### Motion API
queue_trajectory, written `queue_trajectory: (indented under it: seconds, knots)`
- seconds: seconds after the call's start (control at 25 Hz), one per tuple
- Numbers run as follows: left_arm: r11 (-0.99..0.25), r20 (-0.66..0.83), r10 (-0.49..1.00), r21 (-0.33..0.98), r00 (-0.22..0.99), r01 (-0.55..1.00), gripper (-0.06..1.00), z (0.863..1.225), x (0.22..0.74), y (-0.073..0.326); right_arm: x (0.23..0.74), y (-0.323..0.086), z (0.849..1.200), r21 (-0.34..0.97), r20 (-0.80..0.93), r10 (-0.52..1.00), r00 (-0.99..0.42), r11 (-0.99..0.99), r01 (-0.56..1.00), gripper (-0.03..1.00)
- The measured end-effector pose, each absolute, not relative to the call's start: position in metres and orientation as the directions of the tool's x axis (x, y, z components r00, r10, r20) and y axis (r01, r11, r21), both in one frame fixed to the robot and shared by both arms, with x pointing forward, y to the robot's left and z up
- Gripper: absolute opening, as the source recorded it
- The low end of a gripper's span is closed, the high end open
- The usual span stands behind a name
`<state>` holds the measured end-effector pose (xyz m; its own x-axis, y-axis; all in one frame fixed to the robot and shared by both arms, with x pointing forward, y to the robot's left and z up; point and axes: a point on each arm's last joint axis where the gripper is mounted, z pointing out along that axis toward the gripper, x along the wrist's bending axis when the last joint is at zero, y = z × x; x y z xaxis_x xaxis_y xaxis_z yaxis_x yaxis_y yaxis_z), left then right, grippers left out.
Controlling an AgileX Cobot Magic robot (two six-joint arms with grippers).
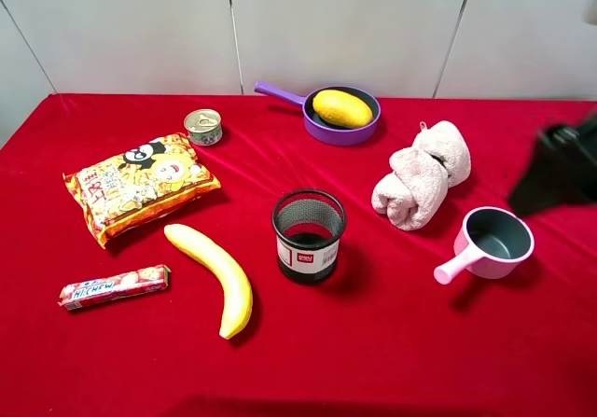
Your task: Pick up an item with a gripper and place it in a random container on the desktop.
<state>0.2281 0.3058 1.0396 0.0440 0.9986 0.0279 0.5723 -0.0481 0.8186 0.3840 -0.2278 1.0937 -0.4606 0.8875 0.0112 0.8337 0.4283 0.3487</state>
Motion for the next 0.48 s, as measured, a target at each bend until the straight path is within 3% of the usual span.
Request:
queue_trajectory:
  seconds: [0.48]
  knots:
    - [-0.048, 0.028, 0.999, 0.819, 0.044, 0.572, 0.97, 1.040, 0.228, 0.306, 0.304, -0.265, 1.080, 0.524, 0.005, 0.886, -0.464, 0.393, 0.756, 0.69]
